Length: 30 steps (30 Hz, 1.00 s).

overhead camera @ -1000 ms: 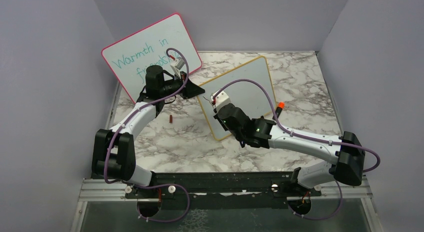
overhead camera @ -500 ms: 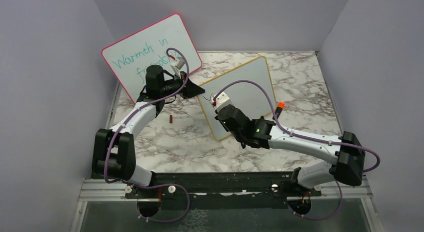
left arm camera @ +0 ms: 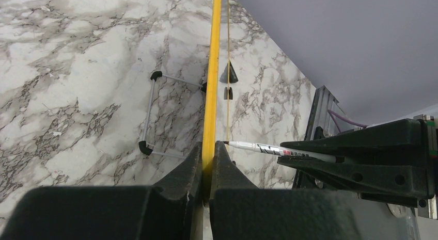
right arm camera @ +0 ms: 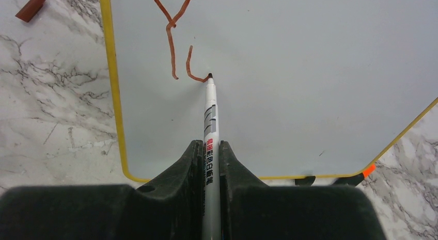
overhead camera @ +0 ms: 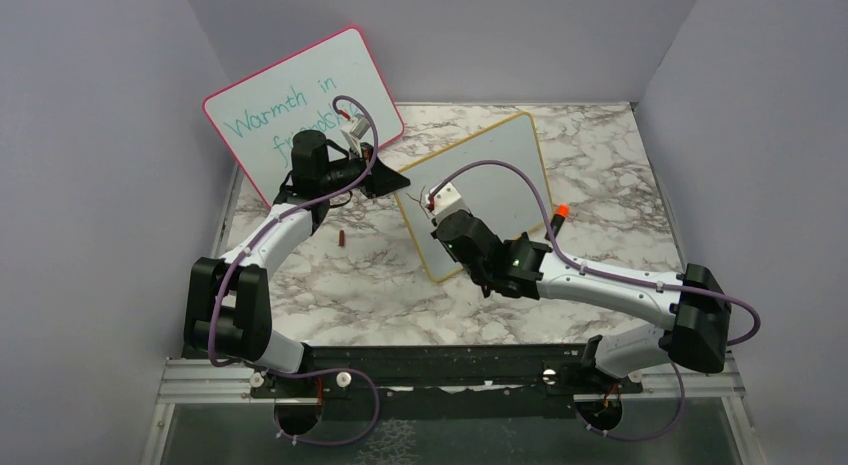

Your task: Write a sentence on the whiteboard

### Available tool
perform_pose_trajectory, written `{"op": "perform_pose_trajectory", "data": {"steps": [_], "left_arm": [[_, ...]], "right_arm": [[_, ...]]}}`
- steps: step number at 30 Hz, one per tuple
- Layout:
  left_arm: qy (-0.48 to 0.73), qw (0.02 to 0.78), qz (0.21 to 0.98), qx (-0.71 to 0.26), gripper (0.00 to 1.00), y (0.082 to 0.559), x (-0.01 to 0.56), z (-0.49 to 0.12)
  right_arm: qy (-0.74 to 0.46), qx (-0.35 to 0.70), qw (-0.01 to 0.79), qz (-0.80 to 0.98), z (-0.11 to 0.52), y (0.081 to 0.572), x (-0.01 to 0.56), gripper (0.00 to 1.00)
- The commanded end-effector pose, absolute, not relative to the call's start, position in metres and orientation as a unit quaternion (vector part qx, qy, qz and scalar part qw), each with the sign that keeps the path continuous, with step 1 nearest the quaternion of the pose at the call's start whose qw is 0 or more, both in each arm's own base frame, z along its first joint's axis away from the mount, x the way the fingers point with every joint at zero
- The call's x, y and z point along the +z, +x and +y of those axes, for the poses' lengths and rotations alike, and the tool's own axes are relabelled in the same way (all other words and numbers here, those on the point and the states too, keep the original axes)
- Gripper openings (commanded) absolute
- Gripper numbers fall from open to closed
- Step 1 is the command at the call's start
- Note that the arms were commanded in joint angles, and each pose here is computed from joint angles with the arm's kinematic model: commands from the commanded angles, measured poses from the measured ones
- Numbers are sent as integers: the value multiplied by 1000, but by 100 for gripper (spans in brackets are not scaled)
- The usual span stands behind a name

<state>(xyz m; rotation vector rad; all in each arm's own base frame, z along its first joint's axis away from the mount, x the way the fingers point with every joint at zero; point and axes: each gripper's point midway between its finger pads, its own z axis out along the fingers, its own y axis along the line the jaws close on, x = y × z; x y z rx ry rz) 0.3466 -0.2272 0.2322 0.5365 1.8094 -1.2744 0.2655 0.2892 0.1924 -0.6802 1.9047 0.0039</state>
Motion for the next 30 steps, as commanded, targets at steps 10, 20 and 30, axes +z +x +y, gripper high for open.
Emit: {"op": "perform_pose_trajectory", "data": {"steps": [10, 20, 30], "left_arm": [[224, 358, 743, -519, 0, 328, 198, -236], [224, 359, 743, -519, 0, 329, 198, -236], [225, 359, 743, -519, 0, 329, 199, -236]], "right_arm": [[-254, 2, 570, 781, 291, 284, 213, 1], [-261, 12, 580, 772, 299, 287, 222, 1], [-271, 28, 583, 766, 307, 286, 226, 1]]}}
